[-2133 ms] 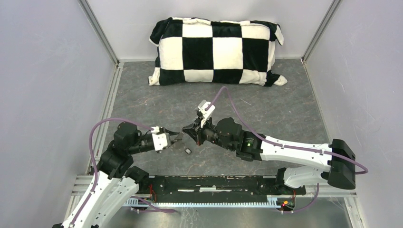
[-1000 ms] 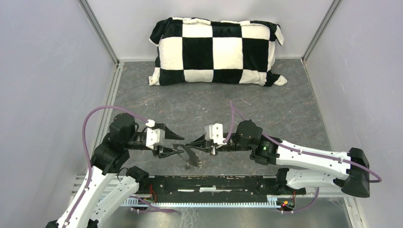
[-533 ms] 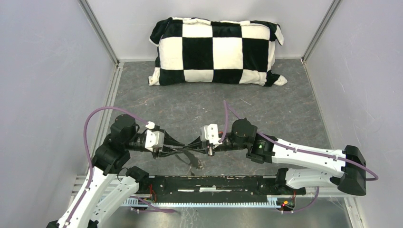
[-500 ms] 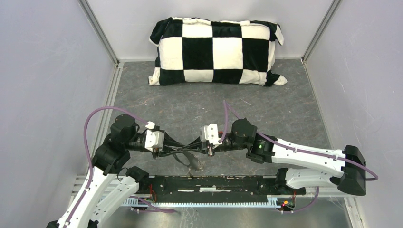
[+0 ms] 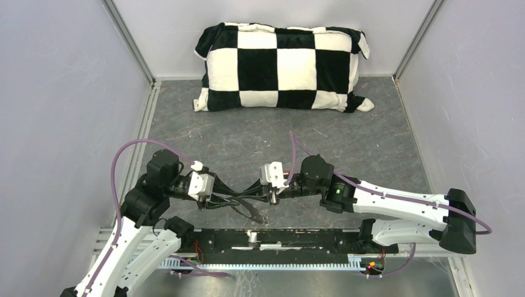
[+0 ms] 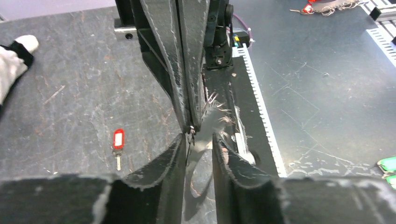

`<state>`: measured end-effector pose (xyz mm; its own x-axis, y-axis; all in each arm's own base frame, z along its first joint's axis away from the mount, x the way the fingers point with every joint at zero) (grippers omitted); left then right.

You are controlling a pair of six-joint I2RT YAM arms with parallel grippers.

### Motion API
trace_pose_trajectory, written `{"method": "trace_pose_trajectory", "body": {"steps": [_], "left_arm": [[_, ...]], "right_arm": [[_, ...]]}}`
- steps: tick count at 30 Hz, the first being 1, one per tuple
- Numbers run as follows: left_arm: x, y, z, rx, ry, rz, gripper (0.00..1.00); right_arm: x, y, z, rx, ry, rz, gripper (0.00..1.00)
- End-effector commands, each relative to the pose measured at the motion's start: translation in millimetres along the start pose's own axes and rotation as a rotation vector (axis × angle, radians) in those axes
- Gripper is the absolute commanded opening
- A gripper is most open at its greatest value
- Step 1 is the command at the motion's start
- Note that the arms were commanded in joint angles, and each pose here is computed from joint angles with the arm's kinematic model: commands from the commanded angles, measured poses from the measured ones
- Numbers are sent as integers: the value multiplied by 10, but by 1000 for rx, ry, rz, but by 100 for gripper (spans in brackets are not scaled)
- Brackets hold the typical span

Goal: Put the keys on the keyring

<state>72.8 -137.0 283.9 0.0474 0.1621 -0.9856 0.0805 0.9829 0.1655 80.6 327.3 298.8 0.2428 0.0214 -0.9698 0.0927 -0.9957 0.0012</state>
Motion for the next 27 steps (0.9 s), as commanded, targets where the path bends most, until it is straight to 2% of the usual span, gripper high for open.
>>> {"method": "trace_pose_trajectory", "body": {"steps": [1, 4, 11, 15, 22, 25, 27], "left_arm": [[8, -5, -66, 56, -1, -2, 36], [1, -11, -63, 69, -8, -7, 35], [-33, -12, -33, 63, -32, -9, 25], [-35, -7, -15, 43, -57, -9, 3], [-92, 13, -6, 14, -95, -18, 2], [-75, 32, -9, 9, -157, -4, 2], [-46, 50, -10, 5, -209, 16, 2]], "right_arm": [[-391, -5, -130, 60, 58, -140, 0], [-383, -23, -122, 53, 43, -143, 0], [-354, -60, -112, 39, 17, -143, 0], [-345, -80, -92, 19, 6, -140, 0], [-265, -62, -36, -17, -10, -103, 0], [-247, -30, -24, -16, -10, -85, 9], [-251, -7, -26, -11, -4, -74, 24]]}}
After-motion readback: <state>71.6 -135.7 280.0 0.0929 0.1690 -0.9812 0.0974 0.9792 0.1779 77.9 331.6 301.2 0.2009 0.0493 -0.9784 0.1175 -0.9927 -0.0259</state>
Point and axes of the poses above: each gripper's point midway between its finger pads, its own y axis back along the fingers, its own z axis along the line the jaws close on, x = y × z, the point moved 7 cm from there along y, back along the fingers, and after that the axes turned 4 degrees about y, right-handed, at the moved point
